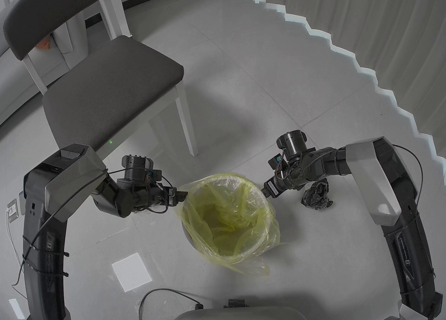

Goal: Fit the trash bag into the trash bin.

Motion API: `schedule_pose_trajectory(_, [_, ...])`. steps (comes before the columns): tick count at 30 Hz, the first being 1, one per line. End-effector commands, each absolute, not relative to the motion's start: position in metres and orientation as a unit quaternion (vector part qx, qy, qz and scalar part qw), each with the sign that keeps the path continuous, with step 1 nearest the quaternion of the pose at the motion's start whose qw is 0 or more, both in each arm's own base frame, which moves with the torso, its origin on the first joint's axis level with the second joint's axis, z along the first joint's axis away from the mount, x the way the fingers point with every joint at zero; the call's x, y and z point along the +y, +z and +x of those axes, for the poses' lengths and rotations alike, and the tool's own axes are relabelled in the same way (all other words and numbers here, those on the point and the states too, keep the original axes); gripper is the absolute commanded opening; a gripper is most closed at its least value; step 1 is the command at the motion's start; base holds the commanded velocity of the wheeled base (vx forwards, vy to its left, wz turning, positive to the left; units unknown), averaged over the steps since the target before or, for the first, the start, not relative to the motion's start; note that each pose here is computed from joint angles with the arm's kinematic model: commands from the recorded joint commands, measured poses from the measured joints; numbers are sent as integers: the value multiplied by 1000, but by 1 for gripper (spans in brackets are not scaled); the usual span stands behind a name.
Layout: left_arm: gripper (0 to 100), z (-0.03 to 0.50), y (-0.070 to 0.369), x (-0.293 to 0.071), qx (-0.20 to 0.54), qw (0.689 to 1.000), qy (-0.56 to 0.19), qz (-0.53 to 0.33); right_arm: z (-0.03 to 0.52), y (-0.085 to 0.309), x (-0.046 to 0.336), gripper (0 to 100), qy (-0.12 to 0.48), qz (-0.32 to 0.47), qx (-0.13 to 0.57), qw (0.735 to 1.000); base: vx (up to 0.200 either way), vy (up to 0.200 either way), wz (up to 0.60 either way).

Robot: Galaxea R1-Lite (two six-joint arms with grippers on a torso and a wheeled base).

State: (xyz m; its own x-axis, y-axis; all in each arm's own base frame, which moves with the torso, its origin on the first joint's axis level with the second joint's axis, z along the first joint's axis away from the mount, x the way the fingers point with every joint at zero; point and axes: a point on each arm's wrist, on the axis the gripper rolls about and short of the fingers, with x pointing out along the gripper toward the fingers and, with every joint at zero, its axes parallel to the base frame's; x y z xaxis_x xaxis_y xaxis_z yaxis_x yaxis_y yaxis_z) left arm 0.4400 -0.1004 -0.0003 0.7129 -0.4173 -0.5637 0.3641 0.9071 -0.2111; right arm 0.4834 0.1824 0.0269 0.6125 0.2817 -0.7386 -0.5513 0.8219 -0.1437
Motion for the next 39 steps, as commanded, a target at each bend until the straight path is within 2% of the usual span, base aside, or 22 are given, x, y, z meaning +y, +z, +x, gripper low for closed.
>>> schedule_pose_trajectory(1, [100,438,4,-99,315,925,-206,-53,482,60,168,100,229,-162,362,889,0,0,0])
schedule_pose_trajectory(8, [100,436,7,-101,322,922,-196,-90,476,76,141,100,252,-54,416,872,0,0,0])
schedule_pose_trajectory(18, [100,434,6,-106,333,915,-184,-132,476,73,129,100,256,-43,425,867,0,0,0])
schedule_pose_trajectory(29, [100,431,13,-102,333,913,-161,-169,471,118,131,100,276,-83,365,885,0,0,0])
schedule_pose_trajectory(39, [100,409,21,-93,344,911,-153,-165,469,117,136,100,281,-86,369,882,0,0,0])
